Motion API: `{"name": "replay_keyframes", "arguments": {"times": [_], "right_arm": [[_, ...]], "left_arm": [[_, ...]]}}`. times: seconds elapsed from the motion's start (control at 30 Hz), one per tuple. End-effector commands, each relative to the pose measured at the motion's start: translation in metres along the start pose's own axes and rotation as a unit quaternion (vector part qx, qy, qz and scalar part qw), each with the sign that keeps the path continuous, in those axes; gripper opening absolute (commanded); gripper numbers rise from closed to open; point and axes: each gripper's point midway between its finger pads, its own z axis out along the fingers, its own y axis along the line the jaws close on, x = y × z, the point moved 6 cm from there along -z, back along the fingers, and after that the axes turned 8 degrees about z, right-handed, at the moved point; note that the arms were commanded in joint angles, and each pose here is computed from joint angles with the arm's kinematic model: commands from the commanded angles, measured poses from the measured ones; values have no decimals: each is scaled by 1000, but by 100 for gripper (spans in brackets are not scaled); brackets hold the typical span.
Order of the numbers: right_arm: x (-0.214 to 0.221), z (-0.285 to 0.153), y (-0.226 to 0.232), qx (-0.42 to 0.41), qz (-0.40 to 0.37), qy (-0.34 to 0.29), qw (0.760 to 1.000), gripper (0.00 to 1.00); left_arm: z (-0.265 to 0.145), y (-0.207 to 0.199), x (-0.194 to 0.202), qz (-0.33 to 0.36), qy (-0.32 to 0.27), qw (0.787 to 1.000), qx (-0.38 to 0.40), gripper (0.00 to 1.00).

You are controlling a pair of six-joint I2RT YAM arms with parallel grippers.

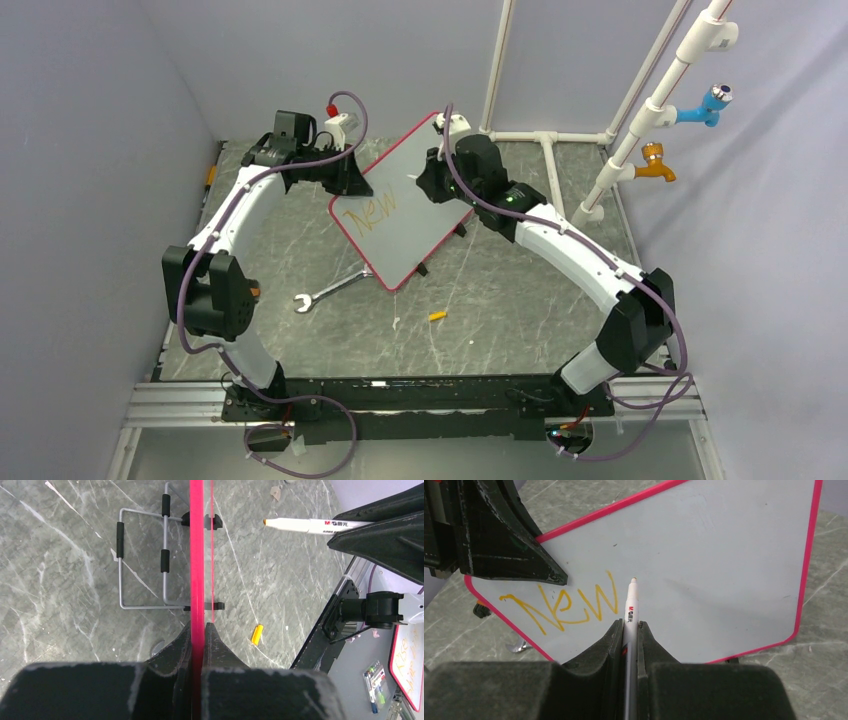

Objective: Write a sentence on the whiteboard

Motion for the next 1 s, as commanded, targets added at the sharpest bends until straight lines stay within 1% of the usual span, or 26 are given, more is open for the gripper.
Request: {"name": "replay_keyframes", "arguments": {"times": [0.0, 0.23, 0.37, 0.63, 0.83, 0.97], "right_arm": [[-15, -11, 8, -23, -7, -38, 999, 0], [-10, -12, 3, -12, -15, -33, 999, 0], [-9, -13, -5, 12, -19, -37, 999, 0], [-7, -12, -19, 34, -11, -36, 999, 0], [-10, -8, -25, 37, -6, -40, 999, 0], [-12, -5, -20, 17, -4, -40, 999, 0]], "left_arm": [[9, -10, 2, 33, -2, 999, 12, 0], [9, -11, 2, 33, 0, 999, 11, 0], [9, -11, 2, 33, 0, 999, 10, 0], [8, -11, 3, 31, 3, 999, 8, 0], [8, -11, 3, 31, 2, 999, 7, 0], [7, -12, 3, 32, 2, 999, 7, 0]]}}
